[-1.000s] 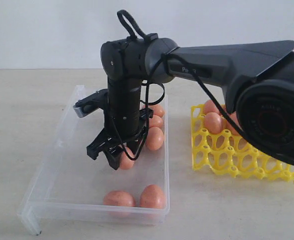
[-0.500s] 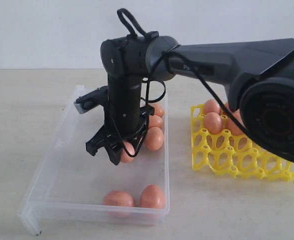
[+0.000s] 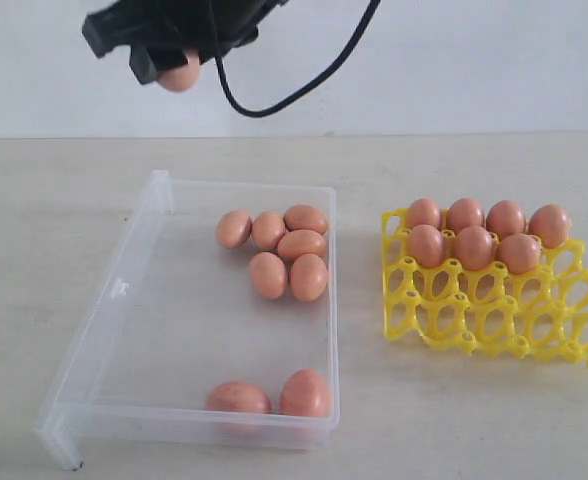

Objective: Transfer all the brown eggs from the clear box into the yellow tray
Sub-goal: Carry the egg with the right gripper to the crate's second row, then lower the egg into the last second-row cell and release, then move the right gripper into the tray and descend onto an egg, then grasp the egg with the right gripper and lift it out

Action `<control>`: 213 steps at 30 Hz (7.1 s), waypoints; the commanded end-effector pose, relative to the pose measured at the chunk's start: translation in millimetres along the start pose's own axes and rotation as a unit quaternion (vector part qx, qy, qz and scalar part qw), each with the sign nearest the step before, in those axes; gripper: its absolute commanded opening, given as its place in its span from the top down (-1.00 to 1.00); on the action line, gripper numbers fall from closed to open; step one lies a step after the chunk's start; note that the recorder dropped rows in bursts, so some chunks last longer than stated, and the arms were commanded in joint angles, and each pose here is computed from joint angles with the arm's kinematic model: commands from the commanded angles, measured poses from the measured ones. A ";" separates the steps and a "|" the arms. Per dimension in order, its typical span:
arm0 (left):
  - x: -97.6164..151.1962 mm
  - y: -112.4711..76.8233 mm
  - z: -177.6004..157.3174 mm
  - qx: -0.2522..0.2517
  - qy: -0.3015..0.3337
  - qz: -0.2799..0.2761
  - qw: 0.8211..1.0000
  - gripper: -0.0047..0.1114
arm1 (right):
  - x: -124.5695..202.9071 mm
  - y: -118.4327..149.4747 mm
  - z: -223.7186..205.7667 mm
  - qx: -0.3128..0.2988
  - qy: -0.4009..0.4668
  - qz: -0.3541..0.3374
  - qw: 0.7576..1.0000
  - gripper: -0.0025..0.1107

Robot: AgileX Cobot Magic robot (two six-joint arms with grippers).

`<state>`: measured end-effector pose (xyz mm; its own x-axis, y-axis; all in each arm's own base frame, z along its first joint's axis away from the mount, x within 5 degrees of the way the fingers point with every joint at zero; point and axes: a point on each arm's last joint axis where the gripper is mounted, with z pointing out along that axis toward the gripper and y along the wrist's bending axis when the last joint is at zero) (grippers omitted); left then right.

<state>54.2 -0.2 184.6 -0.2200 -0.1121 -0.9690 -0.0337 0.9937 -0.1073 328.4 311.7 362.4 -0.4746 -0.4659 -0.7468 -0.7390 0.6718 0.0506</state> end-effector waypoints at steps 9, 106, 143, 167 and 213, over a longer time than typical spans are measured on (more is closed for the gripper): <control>-1.0 -0.4 -0.1 0.003 -0.003 -0.001 1.000 0.99 | 45.8 21.9 -21.4 -0.005 -0.319 0.110 0.942 0.96; -1.0 -0.4 -0.1 0.003 -0.003 -0.001 1.000 0.99 | 338.2 -247.1 -53.0 0.134 -0.051 0.274 0.951 -0.19; -1.1 -0.4 -0.1 0.003 -0.003 -0.001 1.000 0.99 | 108.5 -8.4 -77.6 0.150 -0.212 -0.100 0.961 0.96; -1.1 -0.4 -0.1 0.003 -0.003 -0.001 1.000 0.99 | 92.7 2.5 75.0 0.060 0.273 0.006 0.960 0.95; -1.3 -0.2 -0.1 0.001 -0.004 -0.001 1.000 0.99 | 126.6 -37.7 142.4 0.149 0.239 0.165 0.945 -0.16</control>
<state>54.2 -0.2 184.6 -0.2200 -0.1121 -0.9690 -0.0337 0.9937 -0.1073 359.0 310.1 174.4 -0.8665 -0.3858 -0.3169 -0.3950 0.9179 -0.0375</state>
